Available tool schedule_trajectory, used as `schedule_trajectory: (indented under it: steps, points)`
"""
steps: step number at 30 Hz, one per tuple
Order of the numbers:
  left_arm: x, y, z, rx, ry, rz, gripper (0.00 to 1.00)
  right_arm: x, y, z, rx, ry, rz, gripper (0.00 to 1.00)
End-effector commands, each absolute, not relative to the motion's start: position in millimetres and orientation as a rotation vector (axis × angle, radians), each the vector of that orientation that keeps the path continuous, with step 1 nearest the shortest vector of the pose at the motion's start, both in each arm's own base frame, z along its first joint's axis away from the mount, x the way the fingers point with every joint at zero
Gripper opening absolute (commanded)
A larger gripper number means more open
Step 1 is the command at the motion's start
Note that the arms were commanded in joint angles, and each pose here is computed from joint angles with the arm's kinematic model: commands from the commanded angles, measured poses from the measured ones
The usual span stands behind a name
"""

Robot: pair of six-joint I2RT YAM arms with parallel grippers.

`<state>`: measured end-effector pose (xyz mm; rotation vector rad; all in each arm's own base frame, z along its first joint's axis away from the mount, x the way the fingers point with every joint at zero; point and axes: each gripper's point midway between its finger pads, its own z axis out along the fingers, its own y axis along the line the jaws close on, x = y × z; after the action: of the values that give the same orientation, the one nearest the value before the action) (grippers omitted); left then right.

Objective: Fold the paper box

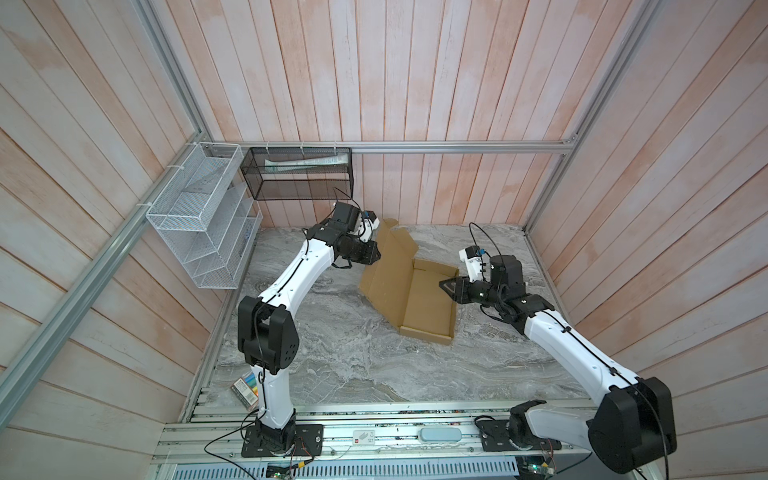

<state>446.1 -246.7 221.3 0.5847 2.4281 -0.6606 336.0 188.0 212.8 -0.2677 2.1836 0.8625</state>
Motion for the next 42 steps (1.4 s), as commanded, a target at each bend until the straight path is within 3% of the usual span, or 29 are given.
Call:
schedule_trajectory:
  steps: [1,10,15,23,42]
  points:
    - [449,-249,220,0.621,2.429,-0.64,0.2,338,185,215,-0.264,2.159,0.866,0.33]
    - [458,-250,220,0.639,2.432,-0.614,0.1,352,171,221,-0.216,2.113,0.781,0.33]
    - [464,-249,225,0.652,2.419,-0.587,0.06,361,165,227,-0.198,2.084,0.719,0.42]
    - [477,-249,246,0.711,2.352,-0.517,0.0,364,164,236,-0.243,1.994,0.689,0.46]
    - [469,-251,257,0.937,2.261,-0.444,0.0,402,169,251,-0.371,1.875,0.556,0.47]
